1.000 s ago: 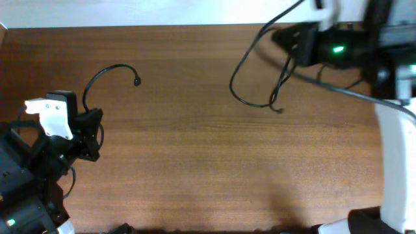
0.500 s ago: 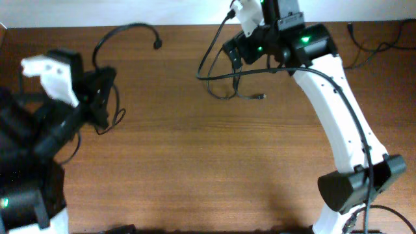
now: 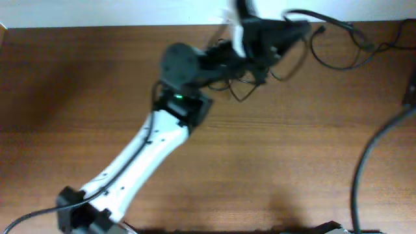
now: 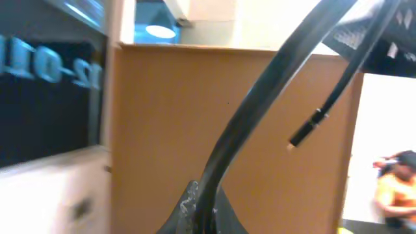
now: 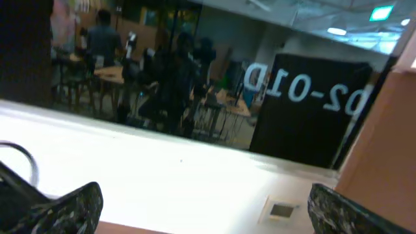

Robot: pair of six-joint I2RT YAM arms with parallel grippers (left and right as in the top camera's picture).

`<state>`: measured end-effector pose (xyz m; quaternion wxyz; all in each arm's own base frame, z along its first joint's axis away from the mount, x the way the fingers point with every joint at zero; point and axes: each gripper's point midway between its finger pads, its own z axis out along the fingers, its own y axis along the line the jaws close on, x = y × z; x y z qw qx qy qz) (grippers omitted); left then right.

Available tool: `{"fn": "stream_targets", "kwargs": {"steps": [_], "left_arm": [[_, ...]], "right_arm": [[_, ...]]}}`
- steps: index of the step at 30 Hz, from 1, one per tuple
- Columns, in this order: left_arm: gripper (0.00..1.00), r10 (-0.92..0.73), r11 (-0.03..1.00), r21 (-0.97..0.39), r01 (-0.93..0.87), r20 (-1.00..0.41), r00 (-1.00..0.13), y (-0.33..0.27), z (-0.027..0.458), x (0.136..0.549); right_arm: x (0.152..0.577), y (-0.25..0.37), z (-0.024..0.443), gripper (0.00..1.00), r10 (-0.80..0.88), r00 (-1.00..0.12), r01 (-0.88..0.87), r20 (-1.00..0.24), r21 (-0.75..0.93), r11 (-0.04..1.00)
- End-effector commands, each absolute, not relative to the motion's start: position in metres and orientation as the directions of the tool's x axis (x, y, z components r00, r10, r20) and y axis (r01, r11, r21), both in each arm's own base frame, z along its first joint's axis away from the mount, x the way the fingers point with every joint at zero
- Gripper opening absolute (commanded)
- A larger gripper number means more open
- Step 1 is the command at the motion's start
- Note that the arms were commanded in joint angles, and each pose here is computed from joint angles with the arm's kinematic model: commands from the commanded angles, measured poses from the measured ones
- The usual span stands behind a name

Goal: Untangle cables

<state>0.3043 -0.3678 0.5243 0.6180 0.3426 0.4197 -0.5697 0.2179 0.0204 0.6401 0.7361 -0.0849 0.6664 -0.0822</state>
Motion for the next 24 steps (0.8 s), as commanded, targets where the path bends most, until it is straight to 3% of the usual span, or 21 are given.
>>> {"fn": "stream_targets", "kwargs": {"steps": [1, 4, 5, 6, 9, 11, 14, 15, 16, 18, 19, 22, 24], "left_arm": [[0.0, -0.459, 0.051, -0.079, 0.996, -0.887, -0.047, -0.403, 0.535, 0.277], [0.0, -0.457, 0.023, -0.056, 0.998, -0.889, -0.04, -0.42, 0.535, 0.255], [0.2, -0.429, 0.05, -0.093, 0.994, -0.901, -0.062, -0.425, 0.526, 0.262], [0.99, -0.406, 0.071, -0.129, 0.989, -0.91, -0.09, -0.428, 0.518, 0.269], [0.99, -0.332, 0.129, -0.103, 0.986, -0.942, -0.055, -0.434, 0.5, 0.278], [0.99, -0.21, 0.236, -0.102, 0.966, -0.976, -0.052, -0.434, 0.487, 0.295], [0.99, 0.043, 0.515, 0.11, 0.85, -0.994, 0.103, -0.377, 0.524, 0.331], [0.99, 0.061, 0.574, 0.124, 0.809, -0.992, 0.108, -0.361, 0.533, 0.34], [0.99, 0.087, 0.722, 0.13, 0.68, -0.991, 0.098, -0.312, 0.554, 0.364], [0.99, 0.164, 0.851, 0.163, 0.499, -0.986, 0.042, -0.232, 0.567, 0.384], [0.99, 0.25, 0.873, 0.245, 0.422, -0.967, 0.044, -0.204, 0.569, 0.385], [0.99, 0.244, 0.927, 0.253, 0.277, -0.967, 0.068, -0.158, 0.593, 0.358], [0.99, 0.254, 0.948, 0.26, 0.184, -0.966, 0.054, -0.123, 0.585, 0.33]], "right_arm": [[0.232, 0.016, 0.632, 0.99, -0.232, 0.067, 0.058, -0.97, -0.228, 0.972], [0.224, 0.006, 0.637, 0.99, -0.223, 0.078, 0.107, -0.972, -0.214, 0.971], [0.218, 0.002, 0.64, 0.99, -0.218, 0.089, 0.116, -0.972, -0.207, 0.971], [0.21, -0.001, 0.643, 0.99, -0.212, 0.104, 0.119, -0.972, -0.199, 0.973], [0.189, -0.009, 0.65, 0.99, -0.197, 0.142, 0.125, -0.97, -0.18, 0.976], [0.193, -0.007, 0.648, 0.99, -0.2, 0.135, 0.123, -0.971, -0.184, 0.975], [0.211, 0.009, 0.637, 0.99, -0.213, 0.115, 0.066, -0.97, -0.206, 0.976], [0.216, 0.011, 0.634, 0.99, -0.213, 0.107, 0.061, -0.971, -0.208, 0.976], [0.228, 0.016, 0.626, 0.99, -0.22, 0.089, 0.057, -0.971, -0.216, 0.975], [0.249, 0.024, 0.61, 0.99, -0.226, 0.054, 0.049, -0.973, -0.224, 0.973], [0.254, 0.026, 0.606, 0.99, -0.224, 0.046, 0.046, -0.974, -0.222, 0.974], [0.27, 0.026, 0.593, 0.99, -0.203, 0.043, 0.076, -0.978, -0.199, 0.977], [0.263, 0.005, 0.583, 0.99, -0.168, 0.077, 0.146, -0.983, -0.156, 0.977]]}}
